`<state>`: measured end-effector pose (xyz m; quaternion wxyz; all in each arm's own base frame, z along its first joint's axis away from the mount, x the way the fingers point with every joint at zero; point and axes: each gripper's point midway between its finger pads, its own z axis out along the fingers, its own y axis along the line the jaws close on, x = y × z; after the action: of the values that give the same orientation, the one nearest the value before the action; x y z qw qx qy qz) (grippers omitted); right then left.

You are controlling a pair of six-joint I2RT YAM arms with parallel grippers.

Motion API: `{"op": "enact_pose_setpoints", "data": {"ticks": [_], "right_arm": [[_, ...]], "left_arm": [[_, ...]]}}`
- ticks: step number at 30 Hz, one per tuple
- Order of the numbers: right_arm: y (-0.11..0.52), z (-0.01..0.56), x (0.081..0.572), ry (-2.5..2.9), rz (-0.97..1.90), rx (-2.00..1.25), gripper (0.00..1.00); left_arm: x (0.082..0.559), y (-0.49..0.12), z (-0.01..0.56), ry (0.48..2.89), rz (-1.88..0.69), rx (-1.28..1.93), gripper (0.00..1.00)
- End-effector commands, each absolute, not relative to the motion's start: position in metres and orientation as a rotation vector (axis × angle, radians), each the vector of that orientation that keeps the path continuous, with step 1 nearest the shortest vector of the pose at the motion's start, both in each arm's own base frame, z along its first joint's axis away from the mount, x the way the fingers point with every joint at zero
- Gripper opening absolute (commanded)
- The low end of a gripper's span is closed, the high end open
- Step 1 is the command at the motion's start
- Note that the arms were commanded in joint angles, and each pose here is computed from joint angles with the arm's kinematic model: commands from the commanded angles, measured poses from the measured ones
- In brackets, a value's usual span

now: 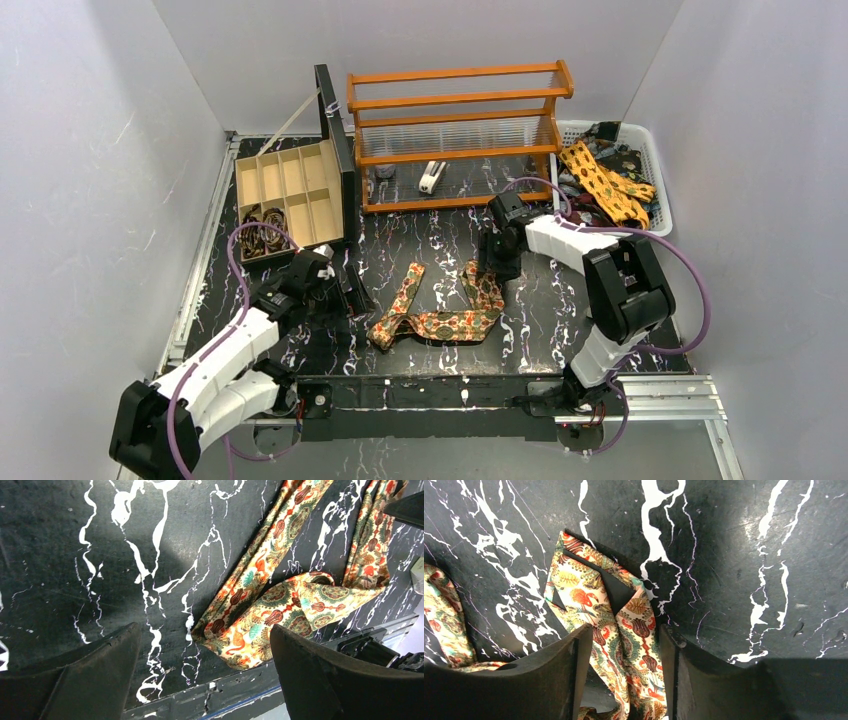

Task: Roll the ties
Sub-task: Place the tie at the center of the board, then flatten out the tie at the center of the board.

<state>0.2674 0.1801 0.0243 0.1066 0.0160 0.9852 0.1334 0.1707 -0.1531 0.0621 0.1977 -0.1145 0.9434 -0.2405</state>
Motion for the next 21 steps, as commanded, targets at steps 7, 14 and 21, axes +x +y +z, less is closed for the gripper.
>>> {"op": "enact_pose_setpoints", "data": {"ticks": [7,14,21], "right_arm": [[0.155,-0.001,0.226,3.001,-0.044,-0.009,0.55],[0.165,-0.009,0.229,2.914,-0.167,-0.071,0.45],[0.161,-0.010,0.247,2.828,-0.260,-0.117,0.09]], "left_arm": [[0.180,-0.131,0.077,2.648,-0.466,-0.416,0.98],[0.186,-0.122,0.094,2.581,-0.422,-0.433,0.98],[0.166,-0.112,0.103,2.566,-0.443,-0.424,0.98]]}}
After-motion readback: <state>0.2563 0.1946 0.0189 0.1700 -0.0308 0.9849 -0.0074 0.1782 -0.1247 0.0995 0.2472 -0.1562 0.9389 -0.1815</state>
